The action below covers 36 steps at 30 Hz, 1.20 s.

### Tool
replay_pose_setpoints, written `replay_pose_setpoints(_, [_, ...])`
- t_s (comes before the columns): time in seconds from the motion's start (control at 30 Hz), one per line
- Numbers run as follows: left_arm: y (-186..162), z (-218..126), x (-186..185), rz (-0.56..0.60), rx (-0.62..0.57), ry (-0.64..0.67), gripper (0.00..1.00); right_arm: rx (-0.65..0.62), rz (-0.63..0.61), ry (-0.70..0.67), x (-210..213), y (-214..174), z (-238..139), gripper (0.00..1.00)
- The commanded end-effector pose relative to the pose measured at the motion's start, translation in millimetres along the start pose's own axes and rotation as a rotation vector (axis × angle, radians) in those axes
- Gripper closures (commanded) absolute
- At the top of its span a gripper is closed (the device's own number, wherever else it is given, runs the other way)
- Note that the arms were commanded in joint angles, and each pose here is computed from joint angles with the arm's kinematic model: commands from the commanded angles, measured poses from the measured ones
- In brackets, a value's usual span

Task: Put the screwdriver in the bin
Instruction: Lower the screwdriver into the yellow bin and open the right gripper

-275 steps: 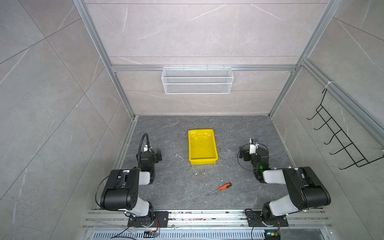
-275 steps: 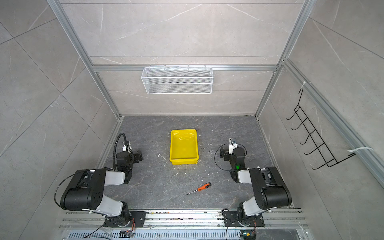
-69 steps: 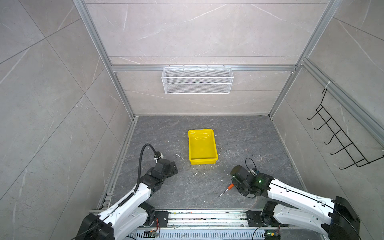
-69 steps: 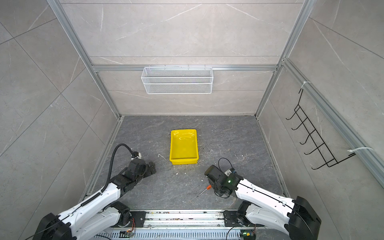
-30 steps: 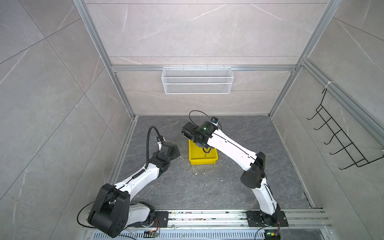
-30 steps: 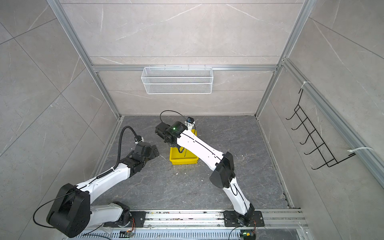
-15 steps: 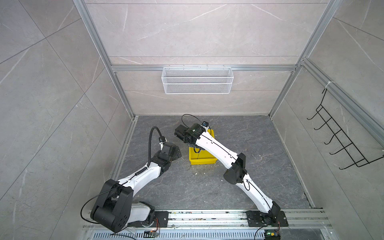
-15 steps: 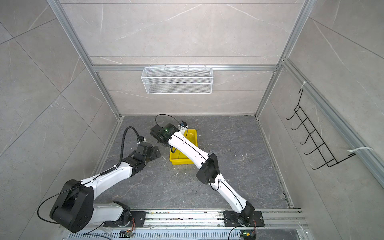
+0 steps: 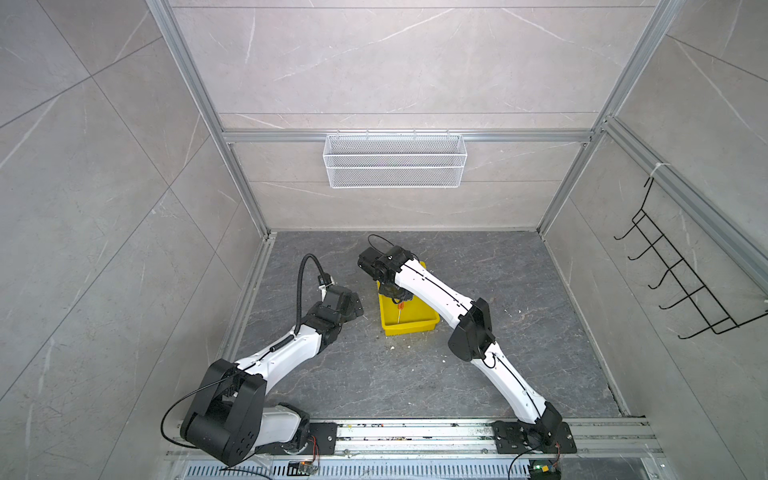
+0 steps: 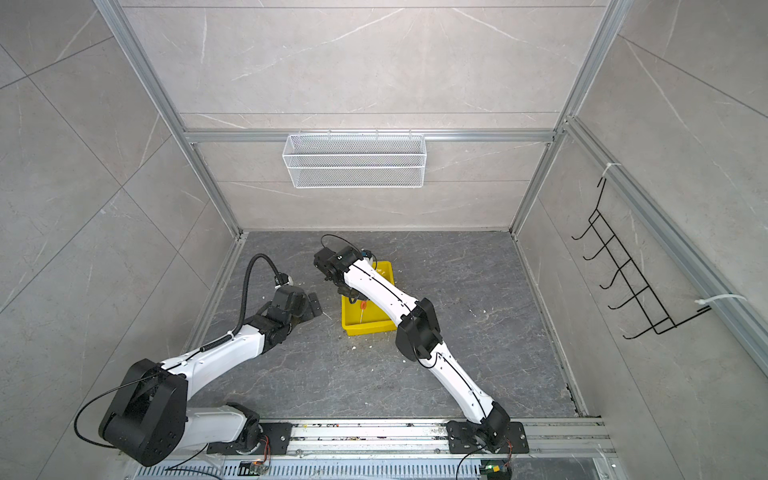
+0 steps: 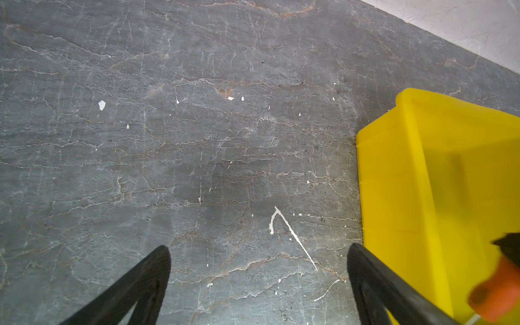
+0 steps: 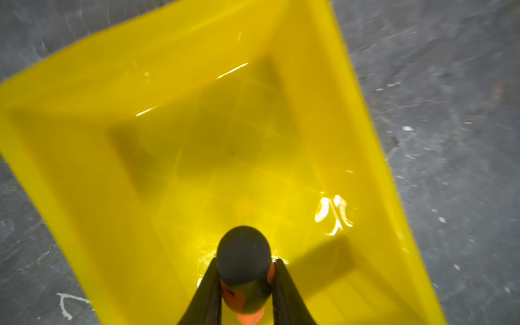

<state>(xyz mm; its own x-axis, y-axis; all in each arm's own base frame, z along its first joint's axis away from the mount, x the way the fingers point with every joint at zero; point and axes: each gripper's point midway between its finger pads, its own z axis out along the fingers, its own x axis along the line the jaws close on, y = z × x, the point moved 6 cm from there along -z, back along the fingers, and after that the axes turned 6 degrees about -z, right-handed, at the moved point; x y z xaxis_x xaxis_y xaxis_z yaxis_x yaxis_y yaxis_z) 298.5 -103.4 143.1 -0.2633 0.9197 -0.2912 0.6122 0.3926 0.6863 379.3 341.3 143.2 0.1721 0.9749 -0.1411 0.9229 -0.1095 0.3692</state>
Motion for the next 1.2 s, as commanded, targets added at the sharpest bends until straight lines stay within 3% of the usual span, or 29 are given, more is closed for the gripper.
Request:
replay_pose_setpoints(0.0, [5.2,0.9,-5.7,0.000,-0.022,-0.026,0.00,0.073,-0.045,0.022,-2.2,6.6,26.2,0.77])
replay_pose_setpoints(0.43, [6.6,10.1,-8.6,0.045,0.016,0.027,0.00,0.096,-0.037,0.144,12.2,21.5,54.7,0.77])
replay_pose_setpoints(0.63, [6.8,9.2,-7.5,0.012,0.013,0.028,0.00,0.103,-0.027,0.187,19.7,22.8,55.8,0.74])
replay_pose_setpoints(0.87, [5.9,8.6,-10.5,0.002,0.009,-0.010,0.00,0.072,-0.036,0.195,13.8,31.6,40.7,0.55])
replay_pose_setpoints(1.07, [7.1,10.6,-7.5,0.026,0.016,0.037,0.00,0.041,-0.027,0.261,10.6,45.7,15.9,0.51])
replay_pose_setpoints(1.17, [7.6,9.5,-7.5,0.017,0.007,0.031,0.00,0.011,-0.034,0.262,0.2,52.2,-7.2,0.44])
